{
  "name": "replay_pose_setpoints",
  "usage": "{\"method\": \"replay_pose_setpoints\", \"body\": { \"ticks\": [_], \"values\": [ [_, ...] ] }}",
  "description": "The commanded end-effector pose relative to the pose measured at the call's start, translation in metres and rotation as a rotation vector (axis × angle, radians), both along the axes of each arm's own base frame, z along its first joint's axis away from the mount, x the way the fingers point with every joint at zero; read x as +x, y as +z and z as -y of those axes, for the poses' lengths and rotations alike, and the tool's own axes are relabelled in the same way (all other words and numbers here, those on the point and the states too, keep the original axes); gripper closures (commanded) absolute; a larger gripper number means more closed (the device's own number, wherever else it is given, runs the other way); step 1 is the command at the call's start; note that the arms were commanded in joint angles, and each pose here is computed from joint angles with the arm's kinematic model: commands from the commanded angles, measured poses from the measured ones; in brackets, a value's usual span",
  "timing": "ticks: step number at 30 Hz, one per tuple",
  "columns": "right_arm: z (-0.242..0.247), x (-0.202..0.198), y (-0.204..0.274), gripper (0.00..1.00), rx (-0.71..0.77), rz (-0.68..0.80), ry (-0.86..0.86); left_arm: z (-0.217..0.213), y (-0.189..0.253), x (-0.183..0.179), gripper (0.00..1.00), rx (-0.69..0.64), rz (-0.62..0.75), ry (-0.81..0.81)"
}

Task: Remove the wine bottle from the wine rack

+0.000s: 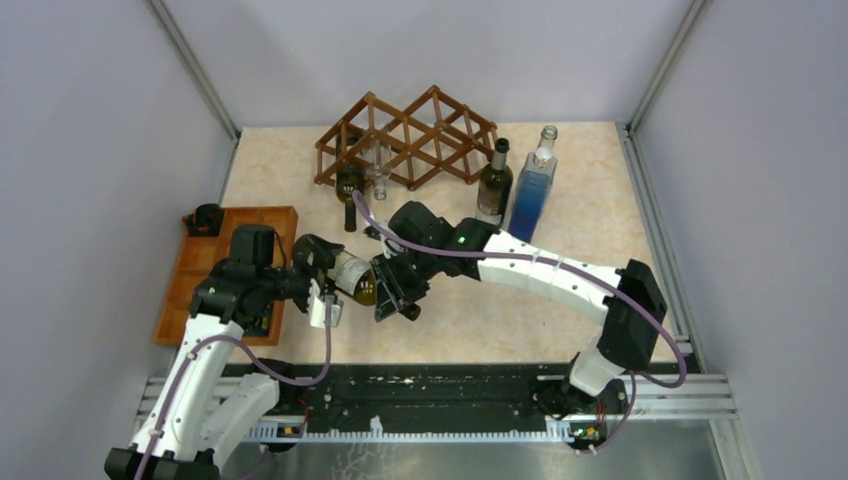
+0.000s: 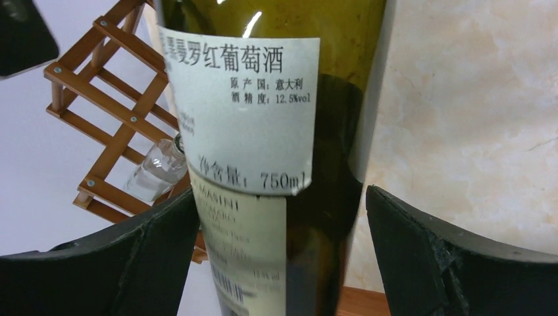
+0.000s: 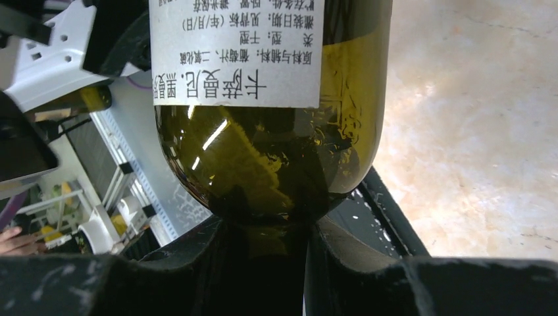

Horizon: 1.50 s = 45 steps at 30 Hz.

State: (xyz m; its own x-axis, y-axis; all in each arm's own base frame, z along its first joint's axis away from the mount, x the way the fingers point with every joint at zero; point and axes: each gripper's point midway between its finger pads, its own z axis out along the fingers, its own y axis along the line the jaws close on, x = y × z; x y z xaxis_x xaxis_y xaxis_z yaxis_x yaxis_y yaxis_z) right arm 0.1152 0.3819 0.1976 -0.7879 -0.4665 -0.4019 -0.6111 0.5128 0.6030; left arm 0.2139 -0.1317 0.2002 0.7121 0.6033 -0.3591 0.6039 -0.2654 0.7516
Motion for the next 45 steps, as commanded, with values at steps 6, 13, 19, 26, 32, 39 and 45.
{"method": "replay_pose_setpoints", "body": {
  "ticks": [6, 13, 19, 26, 32, 39, 45],
  "values": [
    [-0.044, -0.013, 0.066, 1.0, 0.255, 0.082, 0.132, -0.005, -0.012, 0.004, 0.06, 0.079, 0.086, -0.023],
    [-0.041, -0.009, 0.058, 0.71, 0.229, 0.097, 0.116, -0.005, -0.013, 0.002, 0.51, 0.086, 0.103, -0.036],
    [-0.029, 0.021, 0.067, 0.17, 0.219, 0.199, -0.012, -0.003, -0.008, 0.0, 1.0, 0.029, 0.075, 0.003],
    [0.009, 0.07, 0.091, 0.01, 0.281, 0.287, -0.268, 0.005, 0.018, 0.002, 1.0, -0.13, -0.064, 0.111],
    [0.026, 0.084, 0.115, 0.01, 0.36, 0.372, -0.397, 0.018, 0.032, -0.001, 1.0, -0.264, -0.244, 0.166],
    [0.031, 0.096, 0.118, 0.01, 0.368, 0.41, -0.463, 0.027, 0.04, -0.007, 1.0, -0.362, -0.413, 0.212],
    [0.029, 0.102, 0.13, 0.02, 0.442, 0.416, -0.522, 0.031, 0.046, -0.008, 1.0, -0.421, -0.478, 0.247]
  ]
}}
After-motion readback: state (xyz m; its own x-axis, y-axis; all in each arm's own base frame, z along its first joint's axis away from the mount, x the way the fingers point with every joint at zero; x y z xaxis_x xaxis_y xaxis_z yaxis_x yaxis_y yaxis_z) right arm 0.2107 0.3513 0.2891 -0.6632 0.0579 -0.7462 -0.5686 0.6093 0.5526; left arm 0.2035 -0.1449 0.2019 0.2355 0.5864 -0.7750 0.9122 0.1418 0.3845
